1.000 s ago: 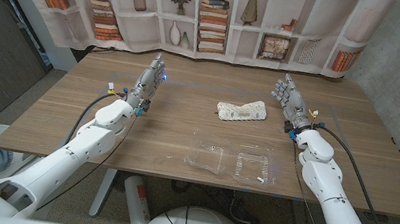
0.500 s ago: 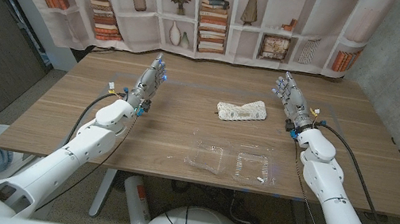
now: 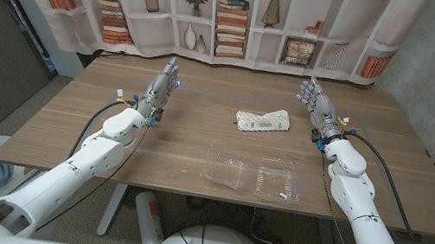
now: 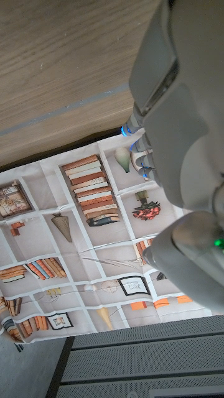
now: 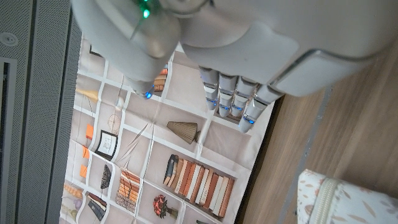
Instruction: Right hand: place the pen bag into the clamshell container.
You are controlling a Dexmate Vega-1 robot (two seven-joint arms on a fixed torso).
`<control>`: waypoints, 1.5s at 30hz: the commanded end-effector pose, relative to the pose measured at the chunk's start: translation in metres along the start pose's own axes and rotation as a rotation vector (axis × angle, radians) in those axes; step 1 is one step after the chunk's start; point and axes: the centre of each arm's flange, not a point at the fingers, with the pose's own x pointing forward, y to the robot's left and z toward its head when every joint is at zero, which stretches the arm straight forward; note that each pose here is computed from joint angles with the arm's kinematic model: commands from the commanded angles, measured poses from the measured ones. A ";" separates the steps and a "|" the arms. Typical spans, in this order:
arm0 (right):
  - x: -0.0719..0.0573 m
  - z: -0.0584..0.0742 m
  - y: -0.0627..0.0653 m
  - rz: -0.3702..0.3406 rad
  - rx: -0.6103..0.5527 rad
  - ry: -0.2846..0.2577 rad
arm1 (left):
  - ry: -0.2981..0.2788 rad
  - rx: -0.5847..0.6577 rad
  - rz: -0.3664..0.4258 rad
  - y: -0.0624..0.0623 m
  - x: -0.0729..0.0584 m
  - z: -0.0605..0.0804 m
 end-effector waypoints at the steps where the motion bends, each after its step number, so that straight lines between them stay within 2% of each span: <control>1: 0.000 0.009 0.005 0.011 -0.063 -0.023 | -0.001 0.007 0.003 0.001 -0.004 0.001; 28: 0.005 0.021 0.021 0.071 -0.186 -0.056 | 0.014 0.029 0.000 0.004 -0.008 0.000; 45: 0.001 0.031 0.024 0.073 -0.303 -0.099 | 0.008 0.033 -0.015 0.001 -0.002 0.006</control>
